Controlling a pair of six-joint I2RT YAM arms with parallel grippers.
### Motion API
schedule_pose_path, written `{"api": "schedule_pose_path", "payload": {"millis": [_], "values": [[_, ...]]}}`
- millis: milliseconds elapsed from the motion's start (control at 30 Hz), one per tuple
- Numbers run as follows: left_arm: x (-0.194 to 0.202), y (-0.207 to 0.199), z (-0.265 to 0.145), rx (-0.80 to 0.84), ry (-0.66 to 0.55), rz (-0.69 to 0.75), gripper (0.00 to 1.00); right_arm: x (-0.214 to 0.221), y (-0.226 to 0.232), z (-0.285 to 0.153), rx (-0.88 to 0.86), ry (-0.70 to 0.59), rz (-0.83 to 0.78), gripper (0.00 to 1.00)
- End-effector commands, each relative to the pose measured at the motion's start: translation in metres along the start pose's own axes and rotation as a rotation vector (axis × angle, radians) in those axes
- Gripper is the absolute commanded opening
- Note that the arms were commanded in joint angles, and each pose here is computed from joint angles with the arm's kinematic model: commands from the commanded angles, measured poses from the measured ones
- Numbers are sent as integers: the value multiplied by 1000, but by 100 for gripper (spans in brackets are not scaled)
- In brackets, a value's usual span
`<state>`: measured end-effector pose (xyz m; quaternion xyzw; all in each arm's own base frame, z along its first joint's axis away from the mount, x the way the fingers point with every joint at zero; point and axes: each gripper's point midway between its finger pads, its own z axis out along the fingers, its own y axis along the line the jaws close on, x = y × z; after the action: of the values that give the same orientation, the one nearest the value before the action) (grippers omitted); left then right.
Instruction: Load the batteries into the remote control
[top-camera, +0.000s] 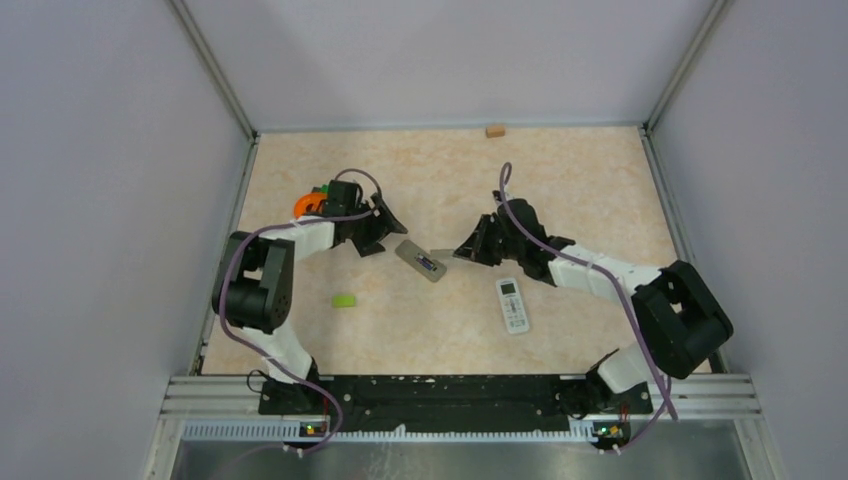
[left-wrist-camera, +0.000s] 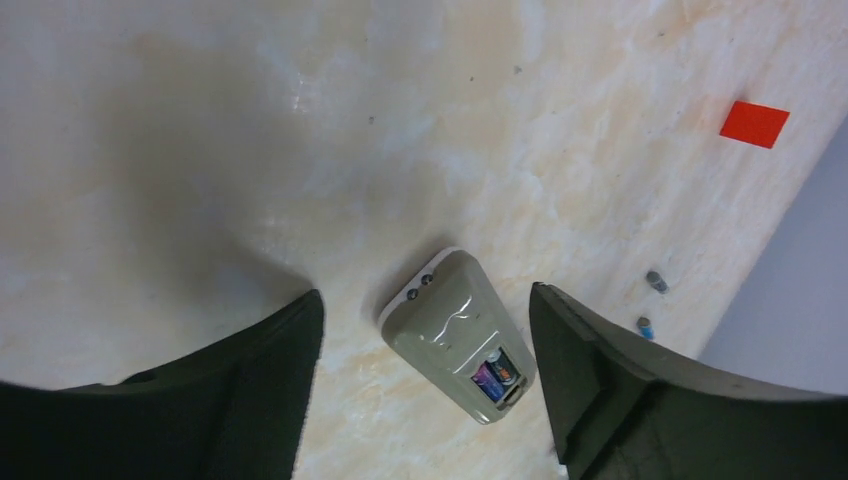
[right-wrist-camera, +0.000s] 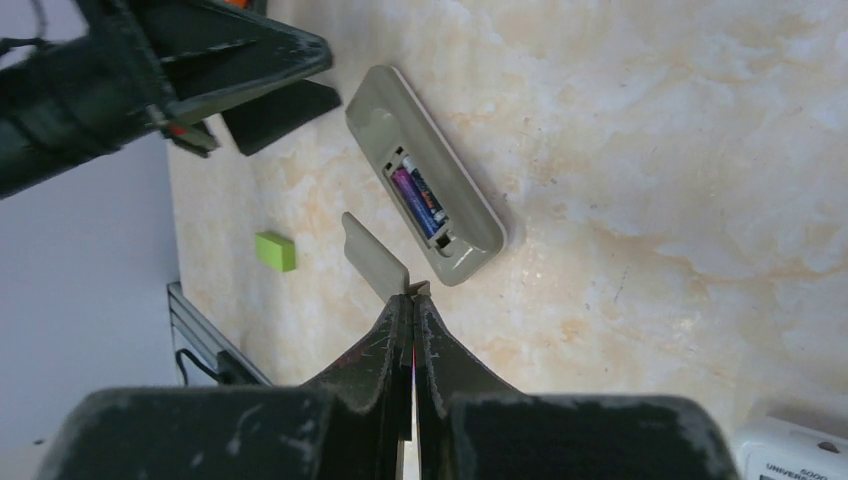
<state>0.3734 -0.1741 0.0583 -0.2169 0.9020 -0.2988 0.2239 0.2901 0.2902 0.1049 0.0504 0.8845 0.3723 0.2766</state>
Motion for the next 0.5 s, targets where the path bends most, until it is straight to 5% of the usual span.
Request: {"api": "schedule_pose_path", "payload": {"millis": [0, 200, 467], "values": [[-6, -27, 13, 137, 72, 53, 72, -29, 31, -20, -102, -112, 36, 0], [10, -14, 24, 107, 150, 7, 48, -30, 22, -23, -61, -92, -2, 0], [56, -1, -9, 89, 199, -79, 43, -20, 13, -22, -30, -49, 49, 0]]}}
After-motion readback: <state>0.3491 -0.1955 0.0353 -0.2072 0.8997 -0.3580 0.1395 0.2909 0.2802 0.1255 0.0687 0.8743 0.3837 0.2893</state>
